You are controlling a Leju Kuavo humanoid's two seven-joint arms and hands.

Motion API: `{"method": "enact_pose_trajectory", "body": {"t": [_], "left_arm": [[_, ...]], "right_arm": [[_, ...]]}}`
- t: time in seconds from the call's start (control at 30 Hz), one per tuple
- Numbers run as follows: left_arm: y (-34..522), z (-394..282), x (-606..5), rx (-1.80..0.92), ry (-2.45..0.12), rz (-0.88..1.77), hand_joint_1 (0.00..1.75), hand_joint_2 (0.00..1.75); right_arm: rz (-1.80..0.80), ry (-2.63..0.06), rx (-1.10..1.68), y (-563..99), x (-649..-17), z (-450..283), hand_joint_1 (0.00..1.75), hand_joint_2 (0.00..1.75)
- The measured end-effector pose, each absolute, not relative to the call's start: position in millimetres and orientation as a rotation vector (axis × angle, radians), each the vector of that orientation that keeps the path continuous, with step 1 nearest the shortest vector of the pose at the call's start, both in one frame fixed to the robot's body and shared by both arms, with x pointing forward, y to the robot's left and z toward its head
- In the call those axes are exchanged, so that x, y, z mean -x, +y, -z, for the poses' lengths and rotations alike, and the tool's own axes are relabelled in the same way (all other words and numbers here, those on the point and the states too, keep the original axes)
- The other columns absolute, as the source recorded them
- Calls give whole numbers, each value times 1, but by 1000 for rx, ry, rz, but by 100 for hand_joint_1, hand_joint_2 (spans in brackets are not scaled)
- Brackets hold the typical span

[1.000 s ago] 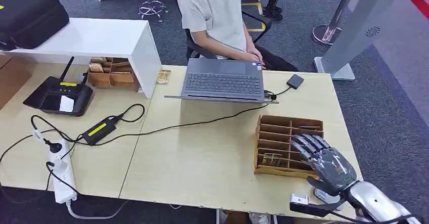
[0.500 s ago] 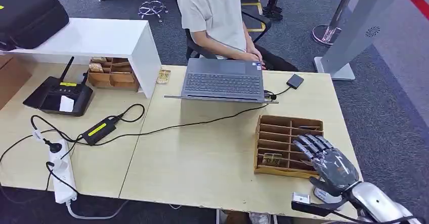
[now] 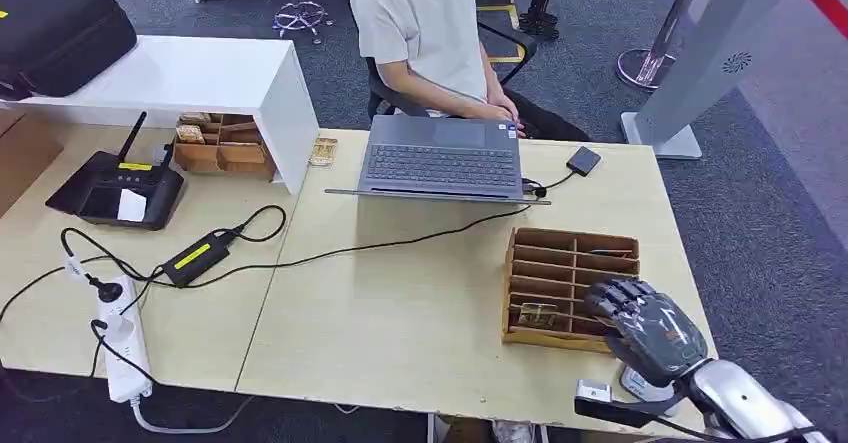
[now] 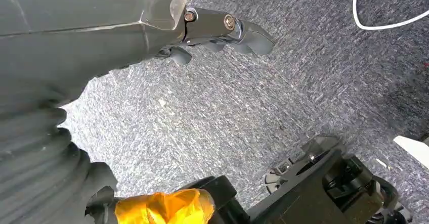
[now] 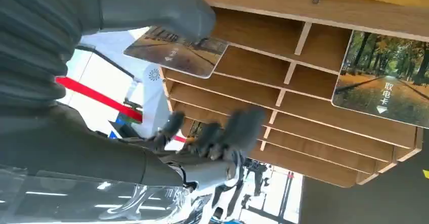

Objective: Pass the card to the sensor for recognition and then transmit it.

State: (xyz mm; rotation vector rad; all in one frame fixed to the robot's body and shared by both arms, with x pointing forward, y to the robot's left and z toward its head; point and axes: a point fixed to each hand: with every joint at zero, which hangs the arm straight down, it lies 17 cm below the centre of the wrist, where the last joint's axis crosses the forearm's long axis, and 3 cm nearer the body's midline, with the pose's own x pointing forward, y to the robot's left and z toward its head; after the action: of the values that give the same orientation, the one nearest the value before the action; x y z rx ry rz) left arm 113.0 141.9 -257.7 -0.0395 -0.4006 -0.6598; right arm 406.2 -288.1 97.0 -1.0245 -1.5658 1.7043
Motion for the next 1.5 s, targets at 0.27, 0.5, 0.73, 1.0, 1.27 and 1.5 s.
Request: {"method": "enact_pose_trajectory", "body": {"t": [0.27, 0.5, 0.73, 1.0, 1.27, 1.5], "left_arm": [[142, 258, -113, 40, -400, 661, 0, 175], [141, 258, -113, 42, -400, 664, 0, 175], [141, 258, -113, 45, -399, 664, 0, 175], [140, 257, -112, 50, -400, 672, 0, 175], [138, 257, -111, 61, -398, 675, 0, 175], [139, 257, -114, 51, -410, 681, 0, 175]], "right_arm": [[-1698, -1573, 1008, -286, -406, -97, 175, 175], [-1698, -1579, 998, -283, -406, -96, 175, 175], [-1693, -1583, 983, -282, -405, -96, 175, 175], [-1697, -1585, 978, -282, -405, -96, 175, 175], [-1698, -1584, 973, -280, -407, -96, 175, 175], [-1716, -1631, 997, -270, -418, -112, 175, 175]]}}
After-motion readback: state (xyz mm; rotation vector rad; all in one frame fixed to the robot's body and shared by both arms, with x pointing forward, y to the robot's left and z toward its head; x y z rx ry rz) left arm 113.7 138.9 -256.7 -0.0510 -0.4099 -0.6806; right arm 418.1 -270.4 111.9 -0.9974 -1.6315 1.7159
